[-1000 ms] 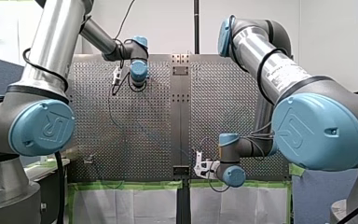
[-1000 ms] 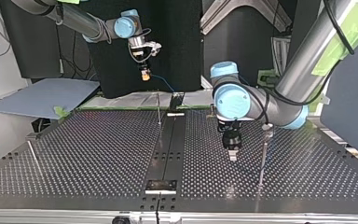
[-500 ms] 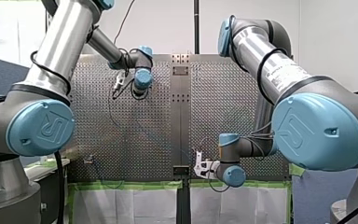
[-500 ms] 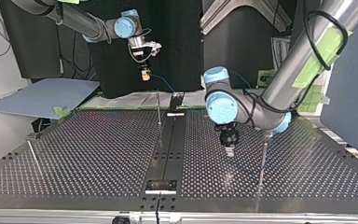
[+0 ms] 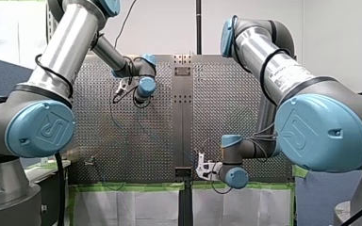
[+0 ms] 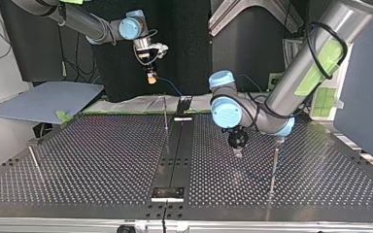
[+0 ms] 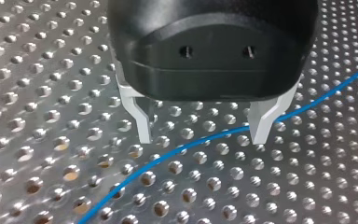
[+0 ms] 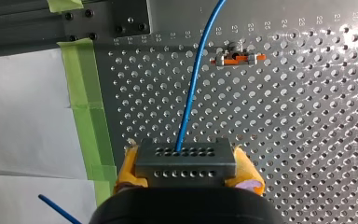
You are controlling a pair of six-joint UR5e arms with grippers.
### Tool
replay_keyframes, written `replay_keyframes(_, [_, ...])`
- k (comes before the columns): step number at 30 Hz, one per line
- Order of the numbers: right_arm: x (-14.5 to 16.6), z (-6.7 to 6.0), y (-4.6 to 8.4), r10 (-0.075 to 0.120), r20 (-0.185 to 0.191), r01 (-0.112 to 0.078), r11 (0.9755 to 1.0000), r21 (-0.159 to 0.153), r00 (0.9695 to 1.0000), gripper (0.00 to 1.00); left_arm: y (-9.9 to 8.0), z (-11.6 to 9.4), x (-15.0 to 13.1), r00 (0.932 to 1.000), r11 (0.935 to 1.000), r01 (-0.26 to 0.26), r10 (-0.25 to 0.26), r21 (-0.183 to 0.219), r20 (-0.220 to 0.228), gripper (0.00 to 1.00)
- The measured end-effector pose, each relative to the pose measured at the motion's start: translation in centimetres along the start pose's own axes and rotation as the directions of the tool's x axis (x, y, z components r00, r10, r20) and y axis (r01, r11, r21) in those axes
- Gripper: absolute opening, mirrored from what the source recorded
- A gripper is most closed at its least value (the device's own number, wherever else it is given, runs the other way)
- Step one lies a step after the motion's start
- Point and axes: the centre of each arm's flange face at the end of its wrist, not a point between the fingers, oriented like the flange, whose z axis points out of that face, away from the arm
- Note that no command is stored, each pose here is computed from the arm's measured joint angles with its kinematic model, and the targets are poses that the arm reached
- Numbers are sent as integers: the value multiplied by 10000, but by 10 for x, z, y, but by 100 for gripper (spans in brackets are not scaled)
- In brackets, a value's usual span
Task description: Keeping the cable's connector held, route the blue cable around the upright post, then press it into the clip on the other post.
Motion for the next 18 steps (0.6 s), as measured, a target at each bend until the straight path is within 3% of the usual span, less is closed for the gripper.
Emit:
replay_keyframes(7, [0, 0, 0, 1, 9, -1, 10000, 12, 10000, 0, -16, 6, 24, 9954, 9969, -779, 770, -135, -570, 99])
replay_keyframes(12, [0, 0, 0, -2, 29, 2, 10000, 11, 10000, 0, -28, 8, 45, 9851, 9903, -1377, 1352, -169, -1066, 99])
replay_keyframes(18, [-1, 0, 0, -12, 45, 12, 10000, 6, 10000, 0, -31, 8, 53, 9758, 9838, -1756, 1691, -365, -1386, 99])
